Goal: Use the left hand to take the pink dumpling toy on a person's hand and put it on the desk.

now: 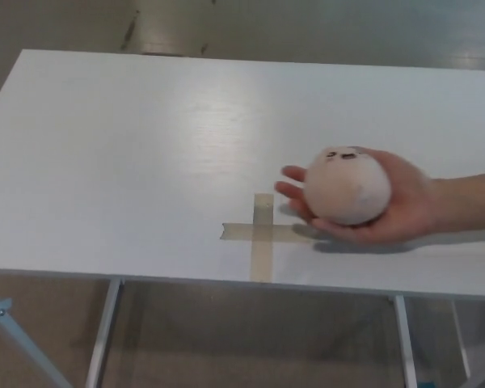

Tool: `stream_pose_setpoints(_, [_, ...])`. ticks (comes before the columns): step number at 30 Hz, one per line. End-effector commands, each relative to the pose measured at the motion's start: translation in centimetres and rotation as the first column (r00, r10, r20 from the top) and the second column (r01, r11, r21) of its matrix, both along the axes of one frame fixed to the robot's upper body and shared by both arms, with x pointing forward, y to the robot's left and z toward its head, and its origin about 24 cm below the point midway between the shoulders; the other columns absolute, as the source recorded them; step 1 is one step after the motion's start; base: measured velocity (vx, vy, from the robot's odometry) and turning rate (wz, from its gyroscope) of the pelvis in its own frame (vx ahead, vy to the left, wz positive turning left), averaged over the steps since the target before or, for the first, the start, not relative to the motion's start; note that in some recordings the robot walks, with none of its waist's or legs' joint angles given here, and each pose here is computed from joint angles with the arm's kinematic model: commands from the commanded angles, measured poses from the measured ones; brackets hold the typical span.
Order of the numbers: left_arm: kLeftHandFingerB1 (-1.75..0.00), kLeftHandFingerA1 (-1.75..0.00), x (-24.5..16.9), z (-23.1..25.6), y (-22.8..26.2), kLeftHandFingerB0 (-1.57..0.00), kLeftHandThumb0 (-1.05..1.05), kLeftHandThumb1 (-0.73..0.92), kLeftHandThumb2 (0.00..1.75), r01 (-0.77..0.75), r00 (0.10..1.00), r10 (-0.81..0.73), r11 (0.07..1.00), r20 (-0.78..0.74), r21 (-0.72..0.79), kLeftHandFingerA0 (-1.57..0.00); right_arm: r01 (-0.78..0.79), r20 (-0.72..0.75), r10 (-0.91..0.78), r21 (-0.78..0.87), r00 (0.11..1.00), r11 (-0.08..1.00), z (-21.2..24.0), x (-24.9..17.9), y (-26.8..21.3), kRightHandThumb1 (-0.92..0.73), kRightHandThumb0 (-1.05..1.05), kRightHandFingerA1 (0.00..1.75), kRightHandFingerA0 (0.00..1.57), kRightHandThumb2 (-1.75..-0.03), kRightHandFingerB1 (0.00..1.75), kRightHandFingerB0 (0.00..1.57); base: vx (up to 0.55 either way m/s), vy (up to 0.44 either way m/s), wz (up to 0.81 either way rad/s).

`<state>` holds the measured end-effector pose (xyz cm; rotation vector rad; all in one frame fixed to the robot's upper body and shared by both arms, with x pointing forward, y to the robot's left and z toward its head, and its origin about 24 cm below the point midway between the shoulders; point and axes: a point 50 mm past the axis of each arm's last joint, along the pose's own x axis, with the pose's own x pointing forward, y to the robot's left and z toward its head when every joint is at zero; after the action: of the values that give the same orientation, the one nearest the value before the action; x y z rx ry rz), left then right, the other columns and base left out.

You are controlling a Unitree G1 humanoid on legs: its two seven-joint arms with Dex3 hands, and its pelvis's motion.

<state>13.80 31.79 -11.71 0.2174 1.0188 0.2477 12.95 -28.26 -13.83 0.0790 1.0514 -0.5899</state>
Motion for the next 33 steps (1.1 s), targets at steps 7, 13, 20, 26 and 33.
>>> stream_pose_setpoints(7, [-0.46,-0.50,-0.1,0.1,0.2,-0.46,-0.33,0.51,0.68,0.000,1.000,0.000,1.000,0.001,-0.008,-0.59,0.001,0.004,-0.001,0.003,1.000,1.000,0.1,0.0,-0.1,-0.62,-0.26,0.52,0.77,-0.58,0.45,0.59,0.00,0.000,0.00])
stream_pose_setpoints(13, [-0.45,-0.50,-0.1,0.1,0.3,-0.45,-0.34,0.51,0.68,0.012,1.000,-0.012,1.000,-0.006,-0.004,-0.59,-0.009,-0.004,0.009,-0.002,1.000,1.000,0.1,0.0,-0.3,-0.62,-0.27,0.52,0.76,-0.58,0.45,0.59,0.00,0.000,0.00])
stream_pose_setpoints(20, [-0.45,-0.50,0.2,0.2,0.2,-0.45,-0.34,0.51,0.68,0.038,0.999,-0.038,0.999,-0.004,0.003,-0.58,0.003,0.002,-0.003,0.008,1.000,1.000,0.0,-0.2,-0.2,-0.62,-0.26,0.52,0.76,-0.58,0.45,0.59,0.00,0.000,0.00])
stream_pose_setpoints(26, [-0.47,-0.57,1.8,1.0,-0.7,-0.44,-0.34,0.48,0.70,0.174,0.977,-0.184,0.980,0.105,0.093,-0.68,-0.008,0.017,0.008,-0.001,1.000,1.000,0.3,0.5,-0.5,-0.62,-0.24,0.52,0.76,-0.58,0.45,0.59,0.00,0.000,0.00])
stream_pose_setpoints(33, [-0.37,-0.40,1.4,4.2,-1.0,-0.46,-0.31,0.53,0.56,0.321,0.853,-0.382,0.921,0.355,0.221,-0.51,-0.014,0.012,0.014,0.002,1.000,1.000,0.4,0.5,-0.5,-0.64,-0.26,0.51,0.76,-0.58,0.45,0.60,0.00,0.000,0.00])
